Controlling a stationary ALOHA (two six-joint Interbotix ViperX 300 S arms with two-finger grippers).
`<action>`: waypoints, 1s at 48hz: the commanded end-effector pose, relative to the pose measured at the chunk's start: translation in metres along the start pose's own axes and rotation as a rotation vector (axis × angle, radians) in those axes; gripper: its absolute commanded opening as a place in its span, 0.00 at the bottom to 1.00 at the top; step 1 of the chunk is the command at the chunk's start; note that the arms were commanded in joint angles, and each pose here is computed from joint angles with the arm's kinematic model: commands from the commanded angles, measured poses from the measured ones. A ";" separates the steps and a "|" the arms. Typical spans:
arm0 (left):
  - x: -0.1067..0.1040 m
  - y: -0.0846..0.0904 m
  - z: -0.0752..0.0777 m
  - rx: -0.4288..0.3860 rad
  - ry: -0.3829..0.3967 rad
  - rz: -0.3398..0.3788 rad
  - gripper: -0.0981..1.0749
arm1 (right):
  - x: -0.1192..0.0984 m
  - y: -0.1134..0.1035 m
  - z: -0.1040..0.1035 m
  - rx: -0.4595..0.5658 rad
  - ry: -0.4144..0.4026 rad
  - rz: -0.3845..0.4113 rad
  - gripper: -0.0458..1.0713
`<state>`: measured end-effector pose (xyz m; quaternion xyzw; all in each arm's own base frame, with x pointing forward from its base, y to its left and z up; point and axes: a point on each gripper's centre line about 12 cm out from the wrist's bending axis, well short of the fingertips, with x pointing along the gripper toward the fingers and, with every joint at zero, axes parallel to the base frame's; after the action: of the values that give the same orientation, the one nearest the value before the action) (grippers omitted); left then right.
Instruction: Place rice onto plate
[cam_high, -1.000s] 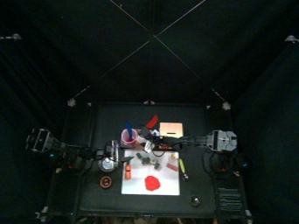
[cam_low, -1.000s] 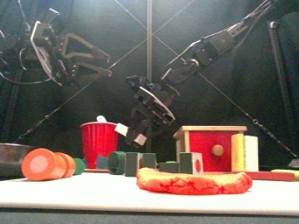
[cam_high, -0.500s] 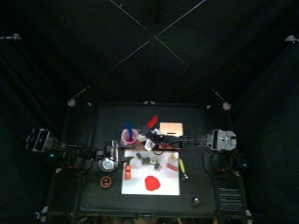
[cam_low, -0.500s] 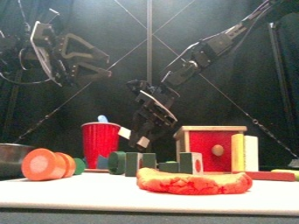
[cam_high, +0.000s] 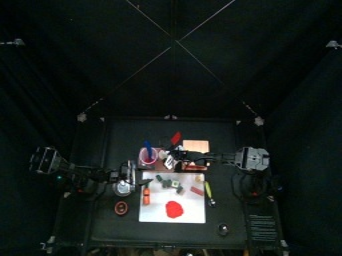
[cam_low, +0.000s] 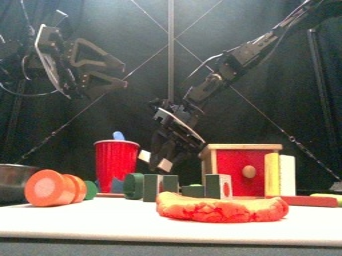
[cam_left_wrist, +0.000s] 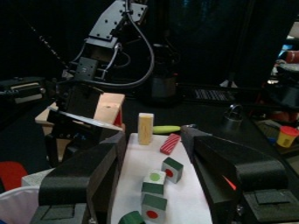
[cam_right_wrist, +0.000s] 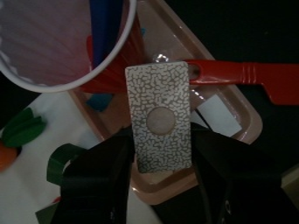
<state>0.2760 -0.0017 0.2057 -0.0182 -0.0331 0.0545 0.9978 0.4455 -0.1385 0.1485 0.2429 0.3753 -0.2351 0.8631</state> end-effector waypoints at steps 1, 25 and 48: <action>0.003 -0.001 0.006 -0.002 -0.023 -0.001 0.84 | -0.014 0.006 0.032 0.086 -0.072 0.046 0.74; 0.002 -0.001 0.005 0.001 -0.020 -0.003 0.84 | -0.011 0.006 0.035 0.095 -0.071 0.044 0.94; 0.001 -0.001 0.004 -0.002 -0.015 -0.003 0.84 | -0.066 0.025 0.038 -0.024 -0.166 0.090 0.96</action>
<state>0.2756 -0.0016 0.2053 -0.0174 -0.0323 0.0545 0.9978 0.4448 -0.1363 0.1852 0.2460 0.3399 -0.2283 0.8785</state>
